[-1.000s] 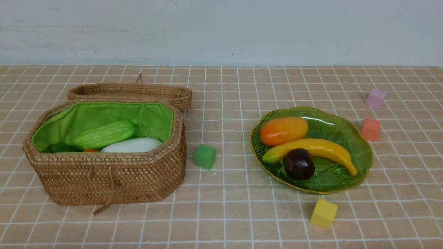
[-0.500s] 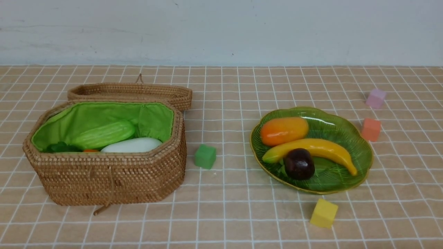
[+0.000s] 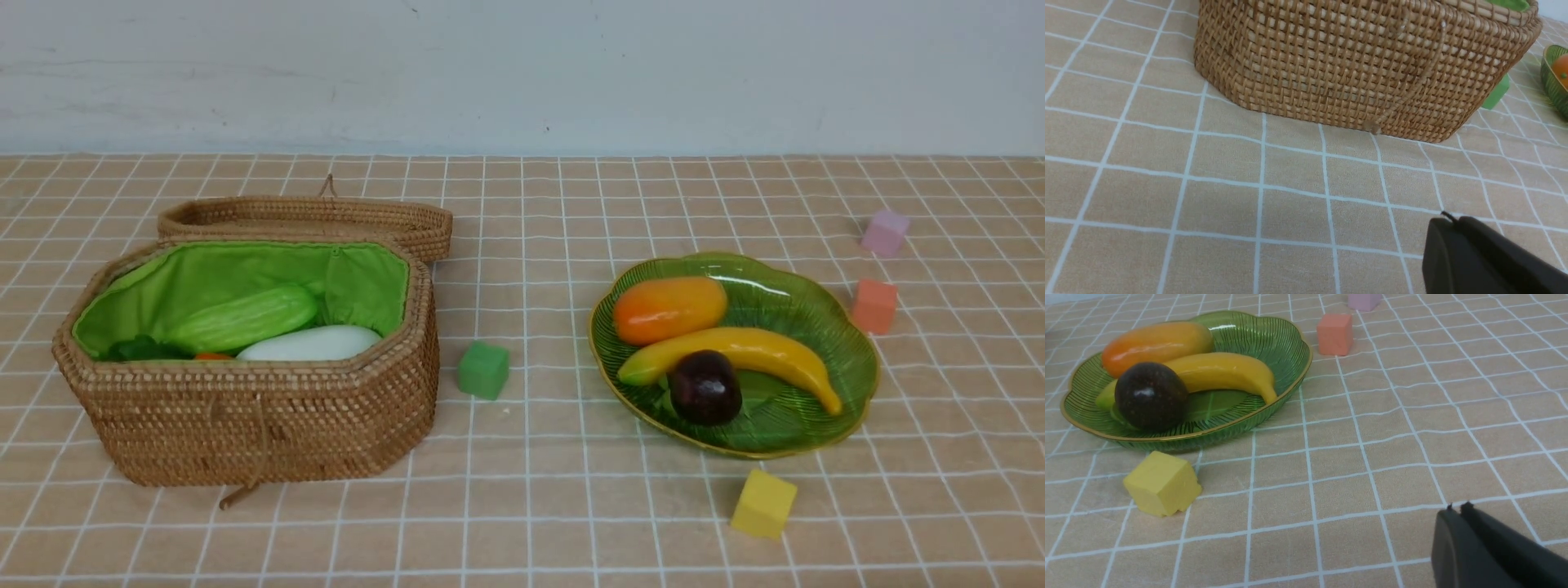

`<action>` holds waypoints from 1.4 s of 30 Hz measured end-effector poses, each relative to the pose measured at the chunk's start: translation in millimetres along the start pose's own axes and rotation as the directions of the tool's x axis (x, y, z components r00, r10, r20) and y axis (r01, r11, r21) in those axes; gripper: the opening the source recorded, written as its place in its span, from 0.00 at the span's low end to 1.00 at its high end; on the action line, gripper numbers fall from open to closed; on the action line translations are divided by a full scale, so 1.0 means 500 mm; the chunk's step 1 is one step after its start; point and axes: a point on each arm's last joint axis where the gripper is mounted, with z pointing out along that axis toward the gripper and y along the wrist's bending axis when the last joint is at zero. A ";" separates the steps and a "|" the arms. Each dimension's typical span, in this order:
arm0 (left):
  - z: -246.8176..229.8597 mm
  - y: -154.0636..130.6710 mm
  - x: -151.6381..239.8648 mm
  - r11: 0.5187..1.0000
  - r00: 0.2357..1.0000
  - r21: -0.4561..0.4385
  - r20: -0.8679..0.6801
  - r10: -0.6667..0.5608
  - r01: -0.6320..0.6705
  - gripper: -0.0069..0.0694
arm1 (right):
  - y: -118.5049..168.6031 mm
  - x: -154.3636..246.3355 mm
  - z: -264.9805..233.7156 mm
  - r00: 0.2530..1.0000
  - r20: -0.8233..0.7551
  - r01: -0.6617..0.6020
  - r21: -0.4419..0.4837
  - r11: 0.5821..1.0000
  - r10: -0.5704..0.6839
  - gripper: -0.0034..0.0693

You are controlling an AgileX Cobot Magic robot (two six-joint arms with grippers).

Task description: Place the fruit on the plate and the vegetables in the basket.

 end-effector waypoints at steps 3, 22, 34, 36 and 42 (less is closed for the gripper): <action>0.000 0.000 0.000 1.000 1.000 0.000 0.000 -0.001 0.001 0.07 | 0.000 0.000 0.000 1.000 0.000 0.000 0.000 1.000 0.000 0.08; 0.000 0.000 0.000 1.000 1.000 -0.002 0.001 -0.003 0.003 0.08 | 0.000 0.000 0.000 1.000 0.000 0.001 0.000 1.000 -0.001 0.11; 0.000 0.000 0.000 1.000 1.000 -0.002 0.001 -0.003 0.003 0.09 | 0.000 0.000 0.000 1.000 0.000 0.000 0.000 1.000 0.000 0.11; 0.000 0.000 0.000 1.000 1.000 -0.002 0.001 -0.003 0.003 0.10 | 0.000 0.000 0.000 1.000 0.000 0.000 0.000 1.000 0.000 0.12; 0.000 0.000 0.000 1.000 1.000 -0.002 0.001 -0.003 0.003 0.10 | 0.000 0.000 0.000 1.000 0.000 -0.002 0.000 1.000 0.002 0.13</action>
